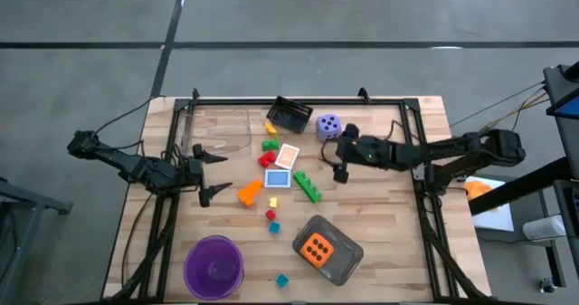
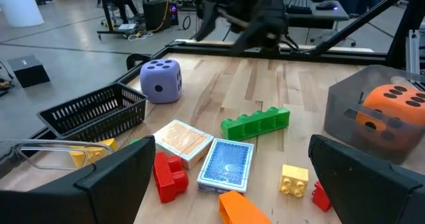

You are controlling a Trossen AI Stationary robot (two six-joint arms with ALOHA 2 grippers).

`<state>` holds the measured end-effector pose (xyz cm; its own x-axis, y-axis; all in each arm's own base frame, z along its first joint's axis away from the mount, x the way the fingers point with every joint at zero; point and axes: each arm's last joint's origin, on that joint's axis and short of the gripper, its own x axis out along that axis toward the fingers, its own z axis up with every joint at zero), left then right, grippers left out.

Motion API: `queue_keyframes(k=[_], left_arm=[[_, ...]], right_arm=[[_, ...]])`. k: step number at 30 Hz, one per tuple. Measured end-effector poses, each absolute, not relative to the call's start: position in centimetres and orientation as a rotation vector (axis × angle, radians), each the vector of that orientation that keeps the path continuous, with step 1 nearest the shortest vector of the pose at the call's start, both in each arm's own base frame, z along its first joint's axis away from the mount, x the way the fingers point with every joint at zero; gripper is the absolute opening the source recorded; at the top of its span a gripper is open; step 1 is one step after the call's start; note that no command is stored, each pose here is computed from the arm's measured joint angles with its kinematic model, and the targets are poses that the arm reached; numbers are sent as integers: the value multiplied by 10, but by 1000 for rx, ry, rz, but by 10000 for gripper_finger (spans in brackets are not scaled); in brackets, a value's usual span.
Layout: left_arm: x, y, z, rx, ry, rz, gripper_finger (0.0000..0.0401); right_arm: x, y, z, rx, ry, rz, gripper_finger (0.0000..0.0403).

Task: Pick & Place Toys
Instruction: Put the violet die into the gray bin

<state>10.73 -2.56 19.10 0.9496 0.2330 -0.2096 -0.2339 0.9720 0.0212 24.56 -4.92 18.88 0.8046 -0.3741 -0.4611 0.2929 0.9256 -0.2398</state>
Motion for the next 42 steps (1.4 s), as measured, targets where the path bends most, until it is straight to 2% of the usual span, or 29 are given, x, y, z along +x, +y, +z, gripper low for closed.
queue_keyframes(k=[5, 12, 27, 31, 38, 42], left_arm=[[107, -26, 191, -4, 213, 238, 398], [107, -26, 191, -2, 216, 238, 398], [107, -26, 190, 1, 222, 238, 398], [107, -26, 190, 2, 223, 238, 398], [107, -26, 190, 2, 223, 238, 398], [107, -25, 190, 2, 223, 238, 398]], right_arm=[[243, -75, 193, -191, 704, -407, 325], [258, -102, 194, -269, 807, -420, 325], [298, -145, 156, -341, 1099, -453, 322], [300, -144, 148, -340, 1133, -436, 288], [297, -139, 146, -340, 1187, -412, 169], [296, -136, 148, -340, 1184, -401, 156]])
